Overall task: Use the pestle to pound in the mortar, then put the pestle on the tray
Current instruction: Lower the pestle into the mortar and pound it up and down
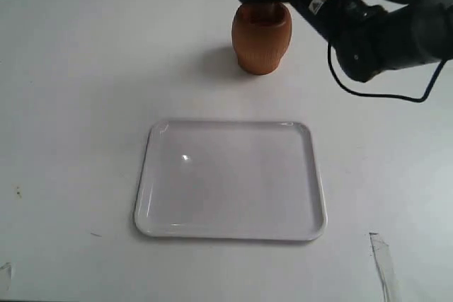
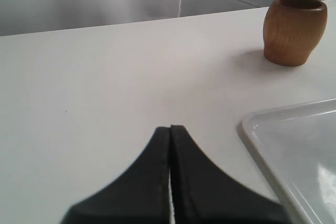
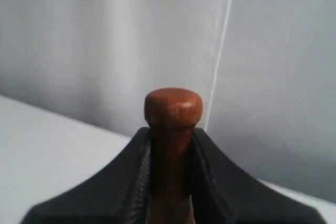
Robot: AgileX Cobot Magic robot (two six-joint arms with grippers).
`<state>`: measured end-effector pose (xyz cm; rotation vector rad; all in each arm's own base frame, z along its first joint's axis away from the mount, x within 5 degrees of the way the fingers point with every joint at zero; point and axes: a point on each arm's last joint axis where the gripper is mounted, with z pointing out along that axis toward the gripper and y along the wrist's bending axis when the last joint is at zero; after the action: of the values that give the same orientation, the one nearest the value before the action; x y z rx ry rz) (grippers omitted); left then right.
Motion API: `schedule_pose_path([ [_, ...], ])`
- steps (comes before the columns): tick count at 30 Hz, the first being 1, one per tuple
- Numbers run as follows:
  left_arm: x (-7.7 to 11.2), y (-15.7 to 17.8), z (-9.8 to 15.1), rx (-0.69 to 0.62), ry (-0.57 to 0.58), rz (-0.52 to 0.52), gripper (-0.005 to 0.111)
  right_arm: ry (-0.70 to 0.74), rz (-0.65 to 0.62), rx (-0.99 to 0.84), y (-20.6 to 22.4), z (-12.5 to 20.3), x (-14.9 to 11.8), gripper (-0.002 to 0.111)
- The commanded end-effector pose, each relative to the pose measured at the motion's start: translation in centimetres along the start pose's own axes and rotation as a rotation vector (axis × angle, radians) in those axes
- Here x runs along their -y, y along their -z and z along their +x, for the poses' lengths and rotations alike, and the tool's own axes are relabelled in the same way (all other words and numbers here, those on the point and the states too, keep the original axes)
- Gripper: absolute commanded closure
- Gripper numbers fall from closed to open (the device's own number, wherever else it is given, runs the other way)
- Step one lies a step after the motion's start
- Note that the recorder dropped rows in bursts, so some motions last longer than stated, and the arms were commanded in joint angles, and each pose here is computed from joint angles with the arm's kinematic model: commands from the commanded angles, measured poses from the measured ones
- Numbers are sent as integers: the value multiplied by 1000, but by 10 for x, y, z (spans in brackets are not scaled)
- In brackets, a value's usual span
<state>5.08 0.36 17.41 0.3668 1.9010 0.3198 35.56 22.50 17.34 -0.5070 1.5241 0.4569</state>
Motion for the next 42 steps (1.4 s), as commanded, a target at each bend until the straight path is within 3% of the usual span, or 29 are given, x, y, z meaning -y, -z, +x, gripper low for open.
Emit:
schedule_pose_path([
  [1,1,0,0,7,12,8,107,8,-7,-99,-3,34,0,108],
  [4,1,0,0,7,12,8,107,9,-5,-67,-2,27,0,108],
  [12,1,0,0,7,12,8,107,41,1,255,17,-76,1,108],
  [14,1,0,0,7,12,8,107,75,-7,284,22,-90,0,108],
  [19,1,0,0,7,12,8,107,78,-11,232,17,-76,0,108],
  [28,1,0,0,7,12,8,107,46,-16,-35,-3,25,-1,108],
  [31,1,0,0,7,12,8,107,42,-14,-73,-3,39,-1,108],
  [35,1,0,0,7,12,8,107,47,-13,-46,-2,25,0,108],
  [42,1,0,0,7,12,8,107,117,-65,255,16,-72,-5,108],
])
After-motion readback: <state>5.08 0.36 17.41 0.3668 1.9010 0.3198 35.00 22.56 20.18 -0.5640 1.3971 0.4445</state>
